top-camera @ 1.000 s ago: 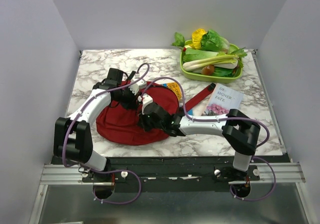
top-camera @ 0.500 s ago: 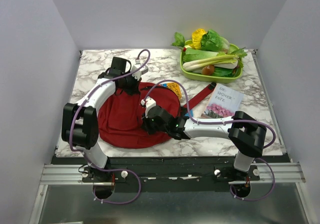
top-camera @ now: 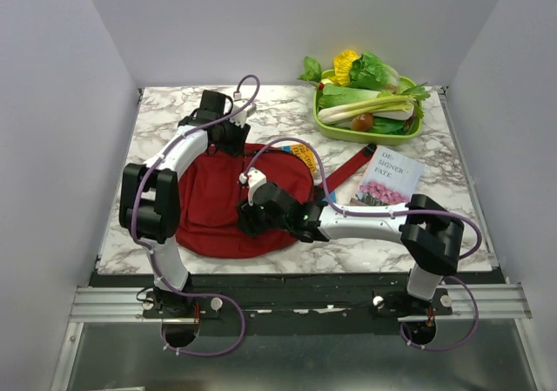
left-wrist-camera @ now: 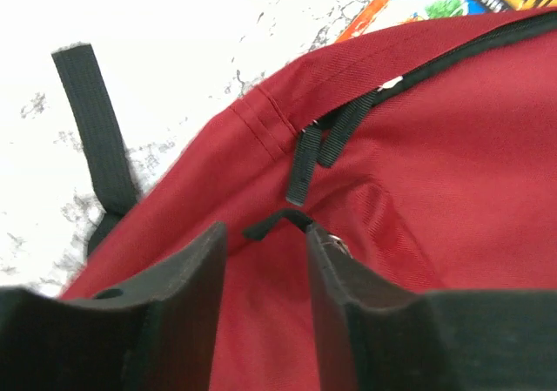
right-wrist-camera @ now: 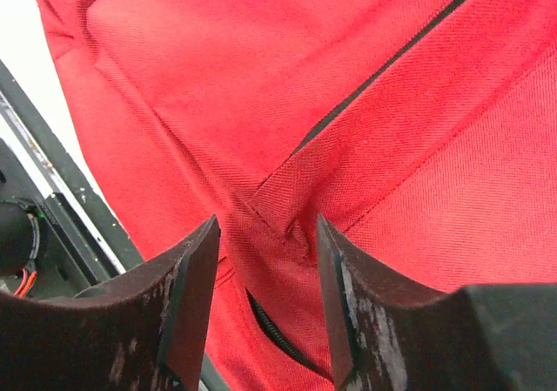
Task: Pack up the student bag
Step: Zip the student bag at the center of the board.
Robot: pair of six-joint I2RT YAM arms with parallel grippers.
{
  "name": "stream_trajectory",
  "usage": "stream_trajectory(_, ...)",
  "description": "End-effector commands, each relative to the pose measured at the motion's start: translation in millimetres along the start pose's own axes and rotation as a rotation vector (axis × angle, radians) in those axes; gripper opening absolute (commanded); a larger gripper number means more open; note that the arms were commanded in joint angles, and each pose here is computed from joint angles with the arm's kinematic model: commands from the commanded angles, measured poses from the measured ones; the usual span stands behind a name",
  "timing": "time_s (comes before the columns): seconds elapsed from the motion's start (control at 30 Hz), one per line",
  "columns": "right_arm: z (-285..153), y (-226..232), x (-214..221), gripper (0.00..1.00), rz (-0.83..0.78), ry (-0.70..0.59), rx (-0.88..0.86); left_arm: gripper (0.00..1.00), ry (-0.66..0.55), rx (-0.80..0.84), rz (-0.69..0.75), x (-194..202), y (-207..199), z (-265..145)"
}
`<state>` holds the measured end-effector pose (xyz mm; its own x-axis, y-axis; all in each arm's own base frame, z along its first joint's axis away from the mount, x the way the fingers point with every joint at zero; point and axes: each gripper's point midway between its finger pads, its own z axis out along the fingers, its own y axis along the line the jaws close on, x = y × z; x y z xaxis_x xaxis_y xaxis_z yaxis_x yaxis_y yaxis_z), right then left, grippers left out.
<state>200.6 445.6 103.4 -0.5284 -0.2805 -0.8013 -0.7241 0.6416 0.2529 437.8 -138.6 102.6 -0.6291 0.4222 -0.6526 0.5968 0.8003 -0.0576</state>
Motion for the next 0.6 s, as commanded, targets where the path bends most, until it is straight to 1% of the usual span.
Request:
stream_trajectory(0.0,-19,-17,-40,0.63,0.017,-0.073,0.067,0.64,-0.087,-0.041,0.009,-19,0,-46)
stream_trajectory(0.03,-23,-26,-49,0.64,0.030,-0.092,0.086,0.73,-0.074,-0.046,0.013,-9,0,-50)
stream_trajectory(0.07,-27,-37,-59,0.64,0.044,-0.115,0.108,0.90,-0.065,-0.061,0.002,-2,5,-59)
stream_trajectory(0.1,-35,-68,-66,0.64,0.064,-0.114,0.191,0.97,-0.082,-0.084,0.007,-3,7,-74)
stream_trajectory(0.17,-41,-100,-75,0.66,0.089,-0.123,0.260,0.99,-0.047,-0.136,-0.020,16,23,-89)
stream_trajectory(0.2,-46,-136,-77,0.66,0.124,-0.100,0.347,0.99,-0.048,-0.161,-0.025,19,28,-99)
stream_trajectory(0.27,-48,-168,-79,0.66,0.121,-0.081,0.433,0.99,0.009,-0.228,-0.046,45,45,-106)
stream_trajectory(0.3,-54,-195,-73,0.66,0.131,-0.047,0.518,0.99,0.028,-0.264,-0.069,57,58,-112)
stream_trajectory(0.4,-47,-228,-61,0.68,0.136,0.037,0.599,0.99,0.118,-0.329,-0.173,108,94,-123)
stream_trajectory(0.43,-40,-237,-51,0.68,0.136,0.070,0.616,0.99,0.144,-0.328,-0.195,120,99,-123)
stream_trajectory(0.53,-38,-252,-39,0.68,0.162,0.110,0.637,0.99,0.229,-0.336,-0.258,162,111,-125)
stream_trajectory(0.57,-36,-254,-34,0.68,0.173,0.121,0.634,0.99,0.234,-0.344,-0.256,166,114,-125)
